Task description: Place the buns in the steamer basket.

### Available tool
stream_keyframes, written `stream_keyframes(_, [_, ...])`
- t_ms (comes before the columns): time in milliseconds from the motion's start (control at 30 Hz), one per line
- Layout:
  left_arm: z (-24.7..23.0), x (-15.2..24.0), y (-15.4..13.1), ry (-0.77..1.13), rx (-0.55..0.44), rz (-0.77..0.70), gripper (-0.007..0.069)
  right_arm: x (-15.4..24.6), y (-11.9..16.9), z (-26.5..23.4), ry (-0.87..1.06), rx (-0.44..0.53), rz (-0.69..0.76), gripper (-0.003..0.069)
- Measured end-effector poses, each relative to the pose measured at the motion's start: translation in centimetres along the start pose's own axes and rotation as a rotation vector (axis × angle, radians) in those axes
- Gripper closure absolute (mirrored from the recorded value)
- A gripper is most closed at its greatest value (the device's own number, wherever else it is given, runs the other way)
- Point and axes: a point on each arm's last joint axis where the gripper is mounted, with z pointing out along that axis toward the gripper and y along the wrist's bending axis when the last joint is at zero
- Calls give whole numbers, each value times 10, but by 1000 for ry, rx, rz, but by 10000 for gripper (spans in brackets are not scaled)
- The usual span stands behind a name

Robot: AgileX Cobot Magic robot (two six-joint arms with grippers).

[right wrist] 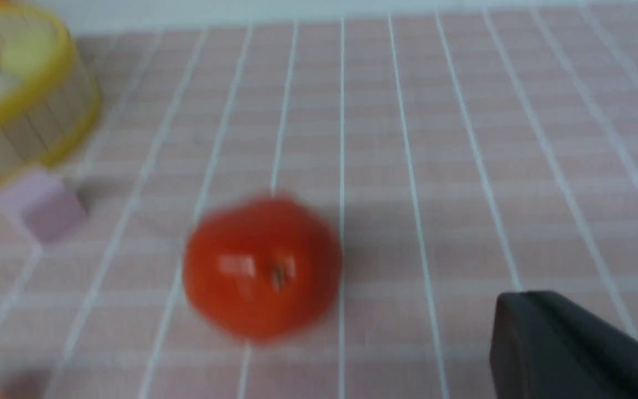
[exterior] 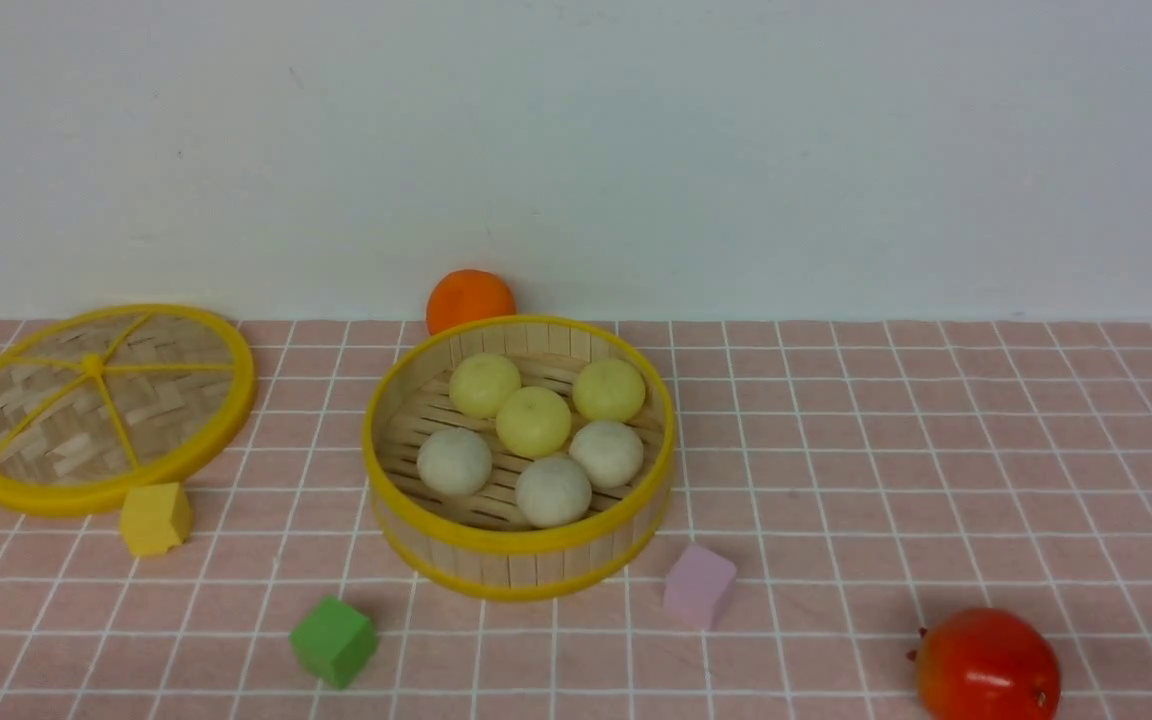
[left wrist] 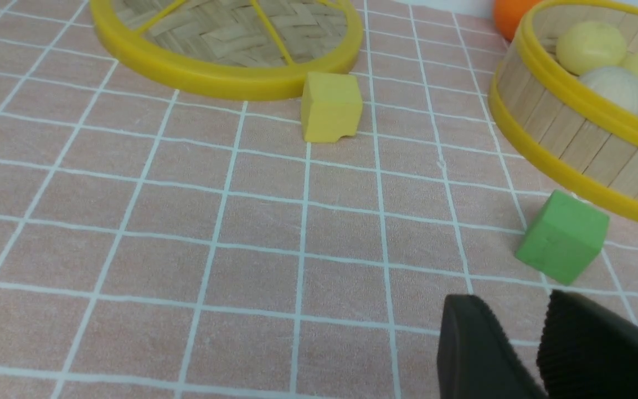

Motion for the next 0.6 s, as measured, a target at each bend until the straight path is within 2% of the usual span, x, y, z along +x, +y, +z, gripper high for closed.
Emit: stream_keyframes(600, [0,0,0,1,0,0,387,0,0,-3,-34,-4,-6,643])
